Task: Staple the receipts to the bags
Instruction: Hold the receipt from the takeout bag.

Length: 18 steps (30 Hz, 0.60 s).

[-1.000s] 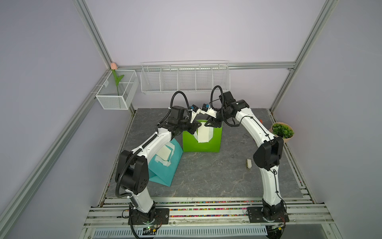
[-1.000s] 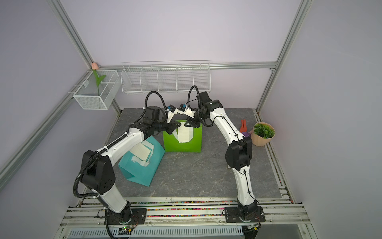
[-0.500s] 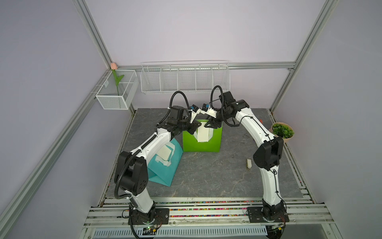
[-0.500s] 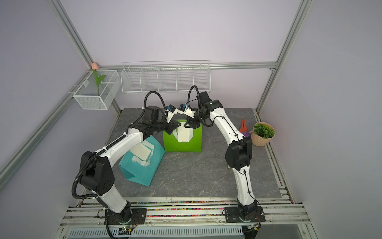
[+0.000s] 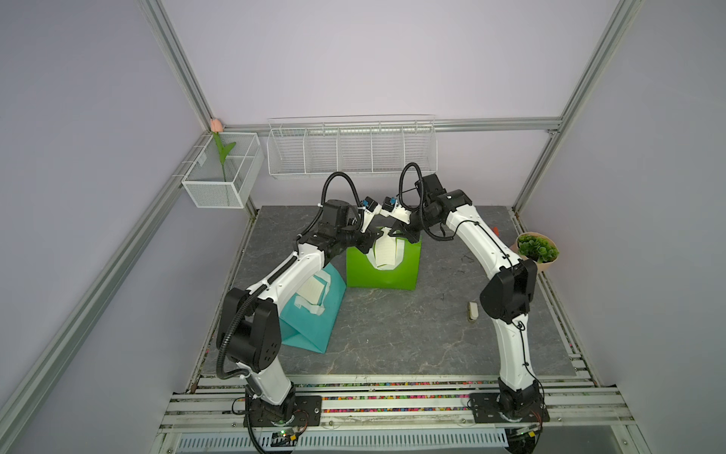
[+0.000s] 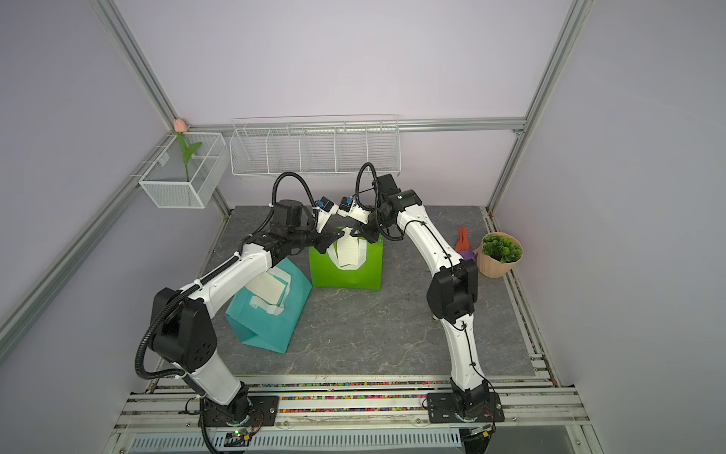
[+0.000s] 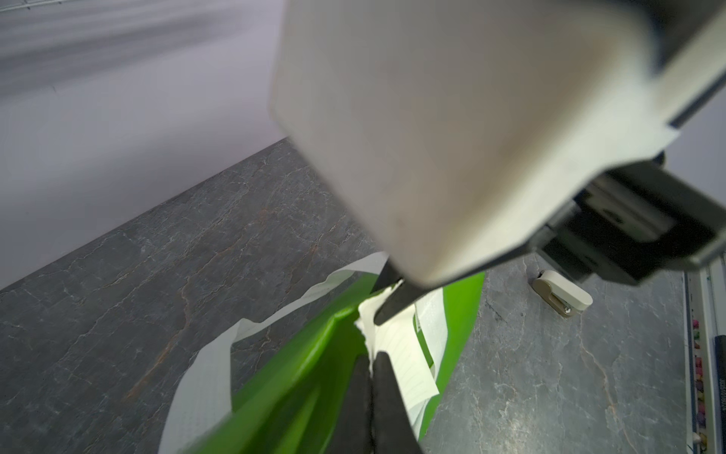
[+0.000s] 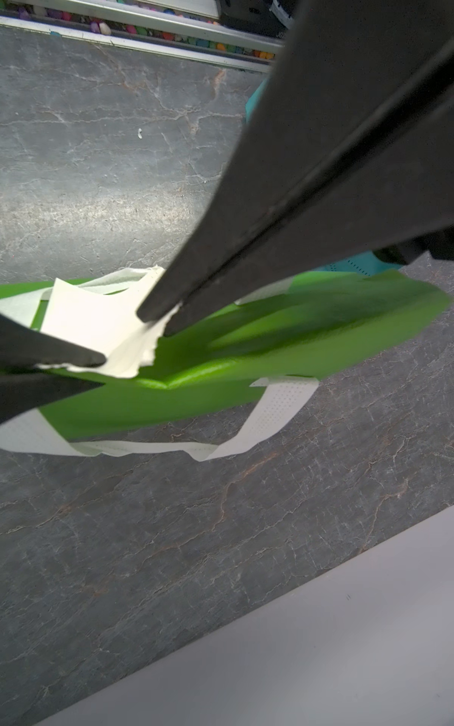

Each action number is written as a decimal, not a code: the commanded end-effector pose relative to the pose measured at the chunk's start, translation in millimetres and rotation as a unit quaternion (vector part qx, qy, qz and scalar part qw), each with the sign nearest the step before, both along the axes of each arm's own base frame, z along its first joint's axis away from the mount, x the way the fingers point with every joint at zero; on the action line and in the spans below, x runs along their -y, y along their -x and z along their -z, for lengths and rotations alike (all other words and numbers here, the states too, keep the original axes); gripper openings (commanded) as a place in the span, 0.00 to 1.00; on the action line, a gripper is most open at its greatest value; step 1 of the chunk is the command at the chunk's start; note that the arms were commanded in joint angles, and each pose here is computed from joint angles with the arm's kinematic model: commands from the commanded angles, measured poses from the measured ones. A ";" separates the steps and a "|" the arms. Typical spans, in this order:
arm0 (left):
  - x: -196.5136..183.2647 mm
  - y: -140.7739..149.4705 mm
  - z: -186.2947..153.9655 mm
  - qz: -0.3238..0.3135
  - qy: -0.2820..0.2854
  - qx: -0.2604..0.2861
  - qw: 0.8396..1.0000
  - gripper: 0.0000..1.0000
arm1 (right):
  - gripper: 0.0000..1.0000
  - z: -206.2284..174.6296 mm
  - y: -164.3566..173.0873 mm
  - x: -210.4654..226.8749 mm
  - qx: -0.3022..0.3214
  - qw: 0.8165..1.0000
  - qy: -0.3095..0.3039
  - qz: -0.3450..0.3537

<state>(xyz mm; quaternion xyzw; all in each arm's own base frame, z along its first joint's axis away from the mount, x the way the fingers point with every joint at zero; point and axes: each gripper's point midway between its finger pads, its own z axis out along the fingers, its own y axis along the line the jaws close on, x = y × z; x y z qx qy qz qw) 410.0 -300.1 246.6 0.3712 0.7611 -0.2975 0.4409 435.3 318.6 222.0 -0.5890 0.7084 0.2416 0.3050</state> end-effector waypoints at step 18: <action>-57.7 -25.8 -45.0 -0.066 -0.005 0.044 0.997 0.99 | 0.07 -10.0 9.1 5.3 0.033 0.999 -0.009 -0.037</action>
